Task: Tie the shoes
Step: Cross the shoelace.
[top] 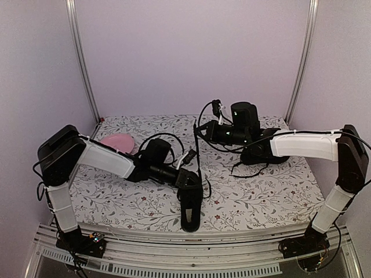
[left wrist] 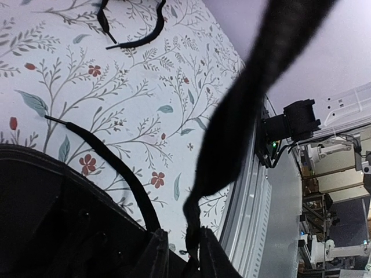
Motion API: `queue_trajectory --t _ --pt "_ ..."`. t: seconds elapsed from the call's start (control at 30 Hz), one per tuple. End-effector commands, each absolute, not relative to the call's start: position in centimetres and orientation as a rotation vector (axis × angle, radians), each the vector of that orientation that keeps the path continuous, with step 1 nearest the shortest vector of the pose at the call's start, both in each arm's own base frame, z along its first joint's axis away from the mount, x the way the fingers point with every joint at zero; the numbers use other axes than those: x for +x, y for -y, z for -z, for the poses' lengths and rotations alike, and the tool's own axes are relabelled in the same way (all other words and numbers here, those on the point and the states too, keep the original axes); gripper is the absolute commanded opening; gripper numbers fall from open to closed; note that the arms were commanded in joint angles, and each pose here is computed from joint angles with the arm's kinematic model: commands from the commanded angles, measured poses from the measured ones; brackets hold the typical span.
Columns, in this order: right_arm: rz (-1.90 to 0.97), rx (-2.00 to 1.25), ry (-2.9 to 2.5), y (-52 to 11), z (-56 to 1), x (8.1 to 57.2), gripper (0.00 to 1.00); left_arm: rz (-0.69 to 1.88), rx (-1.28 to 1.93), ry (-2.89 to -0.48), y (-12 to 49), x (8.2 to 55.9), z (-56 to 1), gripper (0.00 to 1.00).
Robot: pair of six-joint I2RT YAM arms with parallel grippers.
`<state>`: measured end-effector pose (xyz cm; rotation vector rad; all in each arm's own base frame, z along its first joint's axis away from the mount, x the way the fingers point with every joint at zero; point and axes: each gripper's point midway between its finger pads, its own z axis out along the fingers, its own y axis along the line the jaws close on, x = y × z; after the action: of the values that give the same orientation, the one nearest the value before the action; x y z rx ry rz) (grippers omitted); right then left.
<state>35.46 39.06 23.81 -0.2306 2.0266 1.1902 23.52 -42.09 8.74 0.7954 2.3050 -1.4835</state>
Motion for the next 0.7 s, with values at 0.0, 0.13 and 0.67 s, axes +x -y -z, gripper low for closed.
queue_trajectory --t 0.0,0.13,0.67 --pt "-1.235 -0.244 -1.984 -40.0 -25.1 35.5 0.02 1.392 0.802 -2.337 42.4 24.2 -8.1 0.20" --pt "-1.249 -0.250 -1.953 -40.4 -26.4 35.8 0.02 1.393 0.806 -2.329 42.5 24.2 -8.4 0.19" --pt "-0.821 -0.163 -2.236 -33.9 -18.4 34.2 0.59 1.391 0.756 -2.257 41.7 24.4 -10.2 0.00"
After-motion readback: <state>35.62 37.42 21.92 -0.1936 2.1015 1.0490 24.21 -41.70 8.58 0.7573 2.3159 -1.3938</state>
